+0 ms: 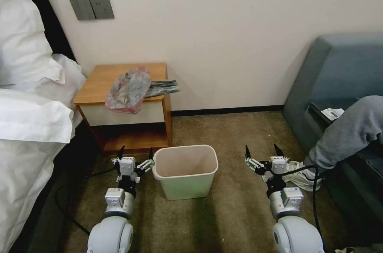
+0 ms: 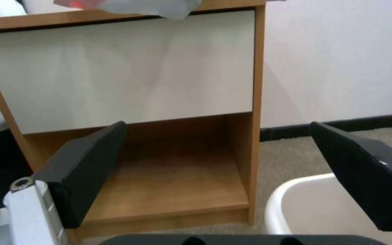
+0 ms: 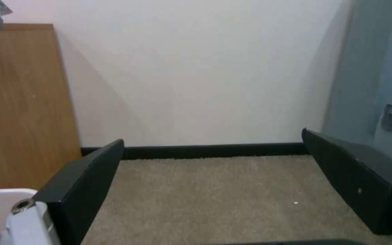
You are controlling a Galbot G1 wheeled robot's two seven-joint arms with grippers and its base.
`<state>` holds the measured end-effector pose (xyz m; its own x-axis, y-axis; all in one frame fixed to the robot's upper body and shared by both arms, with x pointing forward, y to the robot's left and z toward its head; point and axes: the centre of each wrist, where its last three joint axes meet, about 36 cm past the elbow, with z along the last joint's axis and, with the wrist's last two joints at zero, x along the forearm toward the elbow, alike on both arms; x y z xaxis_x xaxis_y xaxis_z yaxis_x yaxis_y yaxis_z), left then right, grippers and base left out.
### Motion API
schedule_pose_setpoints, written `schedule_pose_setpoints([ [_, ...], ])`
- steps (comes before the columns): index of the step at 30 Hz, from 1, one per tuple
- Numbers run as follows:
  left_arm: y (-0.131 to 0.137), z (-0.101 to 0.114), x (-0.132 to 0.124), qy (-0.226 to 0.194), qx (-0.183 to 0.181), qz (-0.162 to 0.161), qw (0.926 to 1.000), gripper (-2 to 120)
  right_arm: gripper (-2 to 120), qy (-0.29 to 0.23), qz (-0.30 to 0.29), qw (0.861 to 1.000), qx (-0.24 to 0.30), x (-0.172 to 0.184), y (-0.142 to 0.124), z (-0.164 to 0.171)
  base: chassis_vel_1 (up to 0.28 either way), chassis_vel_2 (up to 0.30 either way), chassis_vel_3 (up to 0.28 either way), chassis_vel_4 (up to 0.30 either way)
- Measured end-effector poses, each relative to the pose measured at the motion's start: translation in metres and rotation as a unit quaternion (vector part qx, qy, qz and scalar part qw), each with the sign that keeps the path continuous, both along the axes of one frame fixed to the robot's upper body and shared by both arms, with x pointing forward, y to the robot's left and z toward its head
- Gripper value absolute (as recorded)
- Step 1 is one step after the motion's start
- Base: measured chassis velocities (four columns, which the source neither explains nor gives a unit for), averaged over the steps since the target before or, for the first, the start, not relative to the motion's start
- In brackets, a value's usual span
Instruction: Pick up the garbage bag from the table and place it over the trash can.
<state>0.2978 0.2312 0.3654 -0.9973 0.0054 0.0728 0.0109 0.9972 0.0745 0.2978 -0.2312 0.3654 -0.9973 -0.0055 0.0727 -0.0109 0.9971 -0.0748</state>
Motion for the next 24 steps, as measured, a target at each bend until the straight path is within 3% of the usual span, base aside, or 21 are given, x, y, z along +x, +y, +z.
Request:
schedule_pose_setpoints([
  [24,0.0,0.0,0.0,0.0,0.0,0.0,1.0,100,100,0.0,0.0,1.0,0.0,0.0,0.0,0.0,0.0,0.0,0.0,0.0],
])
